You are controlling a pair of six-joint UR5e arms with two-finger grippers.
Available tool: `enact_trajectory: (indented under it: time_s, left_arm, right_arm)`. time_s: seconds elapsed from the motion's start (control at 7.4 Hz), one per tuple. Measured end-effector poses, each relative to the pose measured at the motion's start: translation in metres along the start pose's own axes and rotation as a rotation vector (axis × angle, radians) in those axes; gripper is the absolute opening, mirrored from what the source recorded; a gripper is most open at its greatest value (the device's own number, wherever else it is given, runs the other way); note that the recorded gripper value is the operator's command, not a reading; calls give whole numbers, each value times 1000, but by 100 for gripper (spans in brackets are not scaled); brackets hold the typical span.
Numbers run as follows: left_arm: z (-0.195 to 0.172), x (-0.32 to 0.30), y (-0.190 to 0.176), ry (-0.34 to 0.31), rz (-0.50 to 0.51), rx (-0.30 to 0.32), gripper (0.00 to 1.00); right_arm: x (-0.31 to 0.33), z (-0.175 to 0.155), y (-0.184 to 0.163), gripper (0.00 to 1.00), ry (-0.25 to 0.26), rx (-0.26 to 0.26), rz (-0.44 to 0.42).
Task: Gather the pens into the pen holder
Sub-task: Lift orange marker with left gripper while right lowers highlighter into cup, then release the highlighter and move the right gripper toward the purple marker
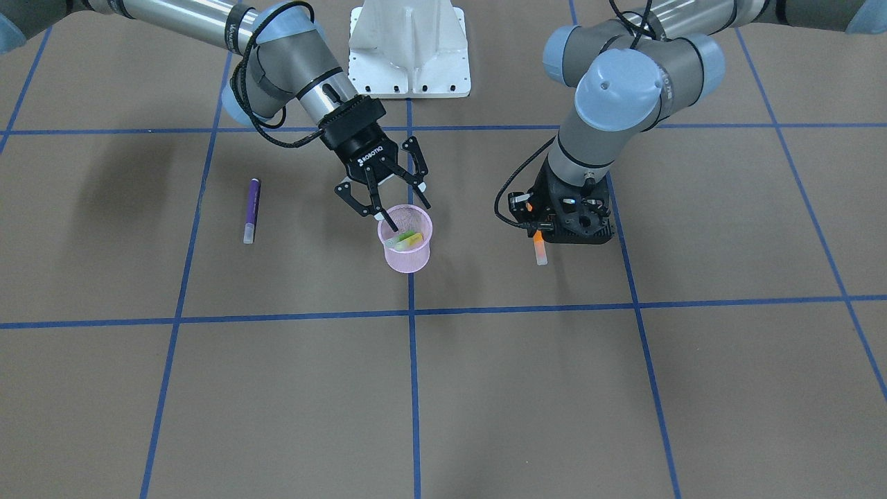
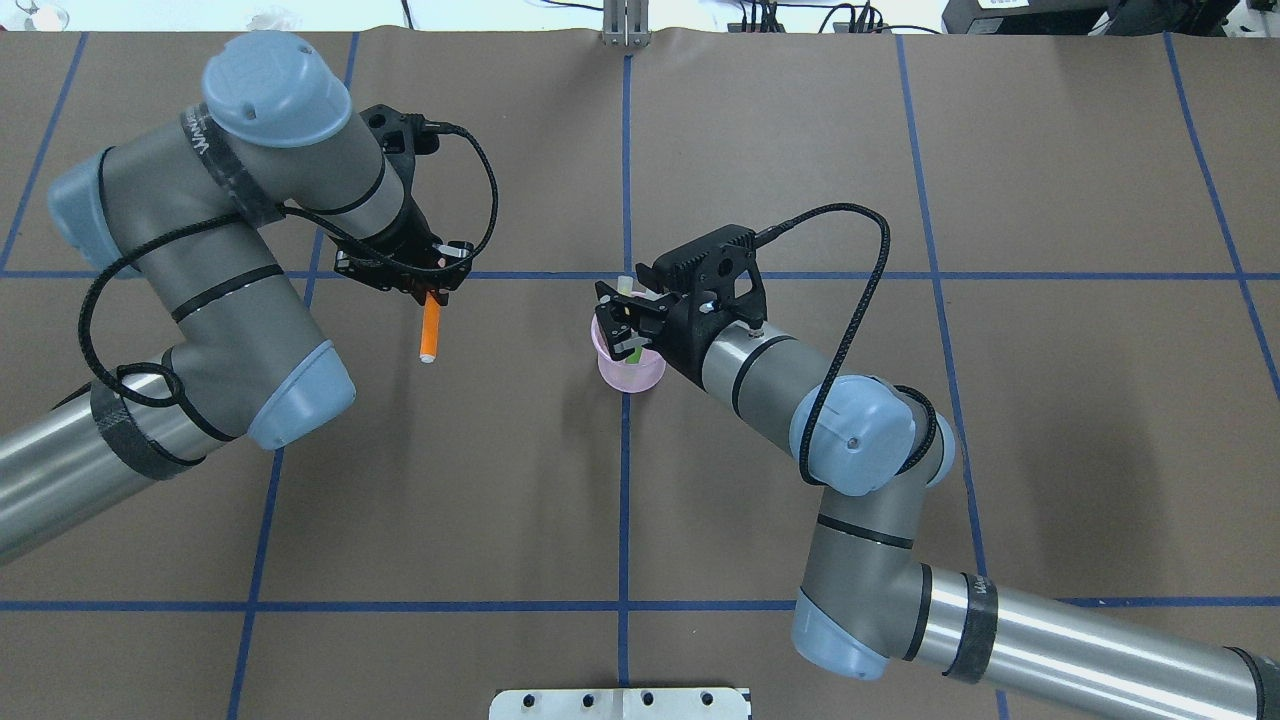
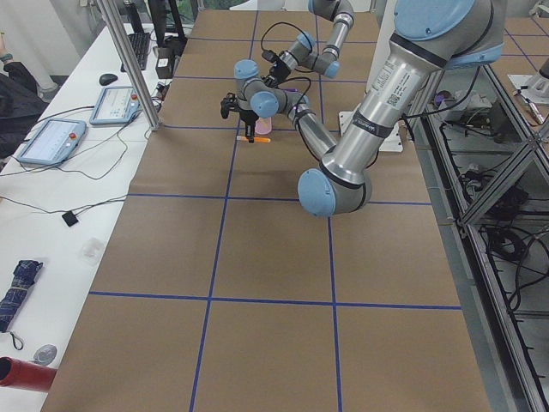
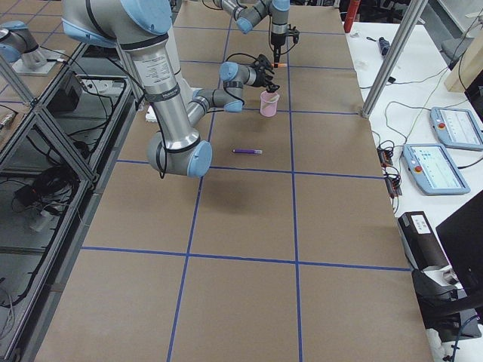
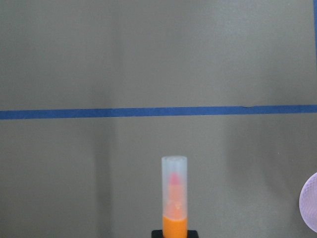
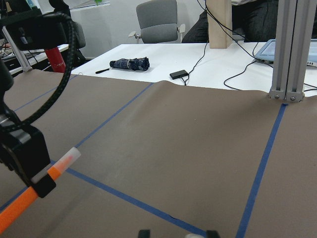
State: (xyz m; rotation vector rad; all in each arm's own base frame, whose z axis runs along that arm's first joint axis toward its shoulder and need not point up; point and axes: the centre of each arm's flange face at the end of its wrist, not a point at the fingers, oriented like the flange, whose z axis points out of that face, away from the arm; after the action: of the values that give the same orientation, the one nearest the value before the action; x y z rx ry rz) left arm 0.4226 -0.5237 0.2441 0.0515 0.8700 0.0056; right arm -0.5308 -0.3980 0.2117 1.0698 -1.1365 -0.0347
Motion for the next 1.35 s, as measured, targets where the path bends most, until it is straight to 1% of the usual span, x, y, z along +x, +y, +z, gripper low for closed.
enact_trajectory:
  time_s: [0.14, 0.27, 0.41, 0.54, 0.68, 0.81, 0.95, 1.08, 1.22, 1.35]
  left_arm:
    - [-11, 1, -5, 11, 1, 17, 0]
    - [-29, 3, -9, 28, 8, 45, 0]
    - [-49, 3, -12, 48, 21, 83, 0]
    - [-71, 5, -12, 66, 43, 136, 0]
    - [-91, 8, -12, 81, 71, 218, 0]
    - [-107, 11, -12, 101, 98, 314, 0]
    - [-119, 12, -13, 129, 119, 402, 0]
    - [-125, 13, -13, 146, 128, 463, 0]
    - [-126, 14, -14, 153, 132, 492, 0]
    - [-125, 17, -13, 163, 139, 507, 0]
  right_arm:
    - [-1, -1, -4, 100, 1, -7, 4]
    - [1, -4, -14, 100, 19, -37, 16]
    - [10, -9, -37, 100, 67, -111, 31]
    - [30, -17, -61, 100, 132, -214, 49]
    - [64, -26, -78, 100, 202, -332, 89]
    - [106, -37, -86, 100, 257, -445, 146]
    - [147, -46, -90, 100, 292, -553, 215]
    - [178, -46, -85, 100, 322, -645, 276]
    - [200, -39, -71, 100, 359, -720, 317]
    - [215, -27, -49, 100, 395, -780, 338]
